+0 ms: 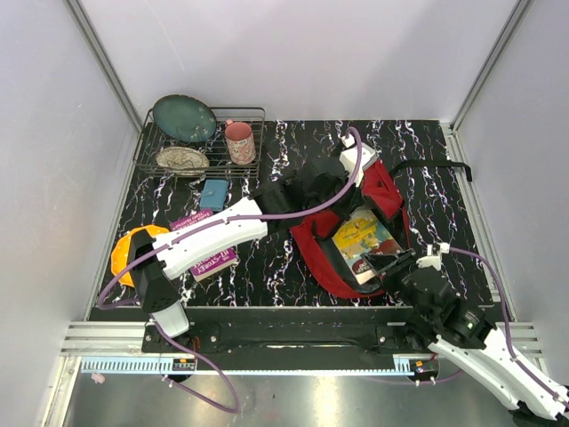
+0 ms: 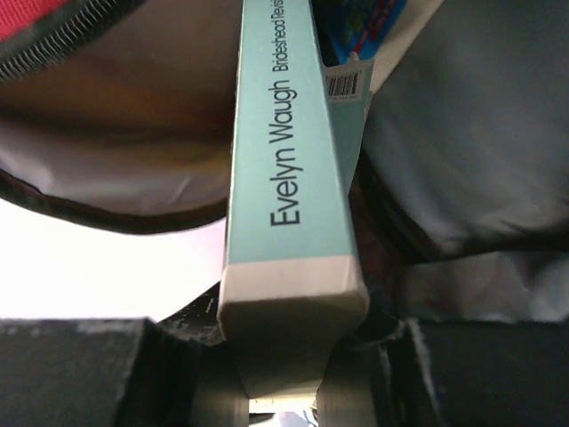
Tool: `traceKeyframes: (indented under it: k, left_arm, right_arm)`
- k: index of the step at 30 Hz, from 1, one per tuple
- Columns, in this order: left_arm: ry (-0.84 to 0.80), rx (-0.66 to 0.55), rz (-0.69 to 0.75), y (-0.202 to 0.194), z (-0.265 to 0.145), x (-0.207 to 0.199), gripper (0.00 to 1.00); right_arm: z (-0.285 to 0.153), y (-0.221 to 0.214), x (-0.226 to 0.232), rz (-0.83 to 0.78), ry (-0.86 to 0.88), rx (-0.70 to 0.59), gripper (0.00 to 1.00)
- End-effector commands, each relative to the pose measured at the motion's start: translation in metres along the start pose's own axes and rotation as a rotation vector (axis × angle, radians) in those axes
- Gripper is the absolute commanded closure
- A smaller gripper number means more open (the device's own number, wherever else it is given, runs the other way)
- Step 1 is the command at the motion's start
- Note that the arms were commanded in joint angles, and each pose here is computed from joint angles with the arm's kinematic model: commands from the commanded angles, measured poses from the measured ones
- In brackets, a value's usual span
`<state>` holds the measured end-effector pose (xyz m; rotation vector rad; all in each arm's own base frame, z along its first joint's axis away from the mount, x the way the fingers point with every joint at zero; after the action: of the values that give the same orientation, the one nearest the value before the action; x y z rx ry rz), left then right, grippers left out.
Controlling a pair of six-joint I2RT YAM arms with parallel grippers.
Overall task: Pack the student bag
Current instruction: Place the book in the student bag.
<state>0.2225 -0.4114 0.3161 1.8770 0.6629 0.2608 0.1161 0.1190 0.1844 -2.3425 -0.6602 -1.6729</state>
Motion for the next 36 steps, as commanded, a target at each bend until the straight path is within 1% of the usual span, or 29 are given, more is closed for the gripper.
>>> traceKeyframes:
  k: [1,3,4,6,7,9,10,11,13,16,17,22,27,31,33,36]
  left_arm:
    - [-0.055,-0.175,-0.026,0.042,-0.029,-0.011,1.00]
    - [-0.089,-0.179,-0.031,0.043,-0.030,-0.015,1.00]
    - [-0.092,-0.181,-0.034,0.043,-0.029,-0.016,1.00]
    - [-0.100,-0.177,-0.035,0.043,-0.028,-0.017,1.00]
    - [-0.101,-0.177,-0.034,0.042,-0.027,-0.017,1.00]
    - [-0.100,-0.179,-0.035,0.043,-0.028,-0.017,1.00]
    - [-0.098,-0.177,-0.033,0.043,-0.027,-0.017,1.00]
    - [-0.096,-0.176,-0.033,0.042,-0.027,-0.016,1.00]
    - [-0.097,-0.179,-0.032,0.043,-0.028,-0.016,1.00]
    - [-0.092,-0.180,-0.031,0.043,-0.029,-0.016,1.00]
    - [-0.094,-0.181,-0.031,0.044,-0.029,-0.016,1.00]
    - [-0.104,-0.176,-0.033,0.043,-0.028,-0.017,1.00]
    - [-0.110,-0.174,-0.031,0.041,-0.028,-0.018,1.00]
    - [-0.124,-0.175,-0.029,0.042,-0.028,-0.020,1.00]
    - [-0.133,-0.173,-0.031,0.042,-0.028,-0.021,1.00]
    - [-0.136,-0.169,-0.017,0.040,-0.028,-0.021,1.00]
  right_arm:
    - [0.003,0.011,0.061,0.215,0.252,-0.078,1.00]
    - [0.013,0.010,0.062,0.241,0.253,-0.095,1.00]
    - [0.020,0.007,0.059,0.246,0.217,-0.098,1.00]
    - [0.024,0.003,0.067,0.250,0.217,-0.076,1.00]
    - [0.031,-0.002,0.065,0.236,0.181,-0.065,1.00]
    - [0.035,-0.011,0.074,0.237,0.194,-0.016,1.00]
    - [0.041,-0.016,0.072,0.230,0.172,0.000,1.00]
    - [0.041,-0.021,0.082,0.241,0.204,0.038,1.00]
    - [0.041,-0.026,0.093,0.229,0.230,0.068,1.00]
    - [0.052,-0.030,0.090,0.214,0.192,0.070,1.00]
    - [0.053,-0.031,0.097,0.240,0.230,0.087,1.00]
    - [0.070,-0.027,0.090,0.283,0.229,0.115,1.00]
    - [0.078,-0.002,0.090,0.293,0.245,0.048,1.00]
    - [0.085,0.010,0.082,0.291,0.219,0.000,1.00]
    - [0.090,0.017,0.073,0.262,0.197,-0.069,1.00]
    - [0.096,0.026,0.055,0.259,0.156,-0.159,1.00]
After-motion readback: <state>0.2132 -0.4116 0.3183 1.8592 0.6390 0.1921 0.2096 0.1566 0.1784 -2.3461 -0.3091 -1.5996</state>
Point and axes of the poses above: each gripper's point midway between its finger pads, its own z axis out along the fingers, its own x axis along the line the jaws close on, y = z × x, the point moved 5 cm from there along -z, back along the fingers, and after that the axes turned 5 degrees about z, right-handed, at the moved point
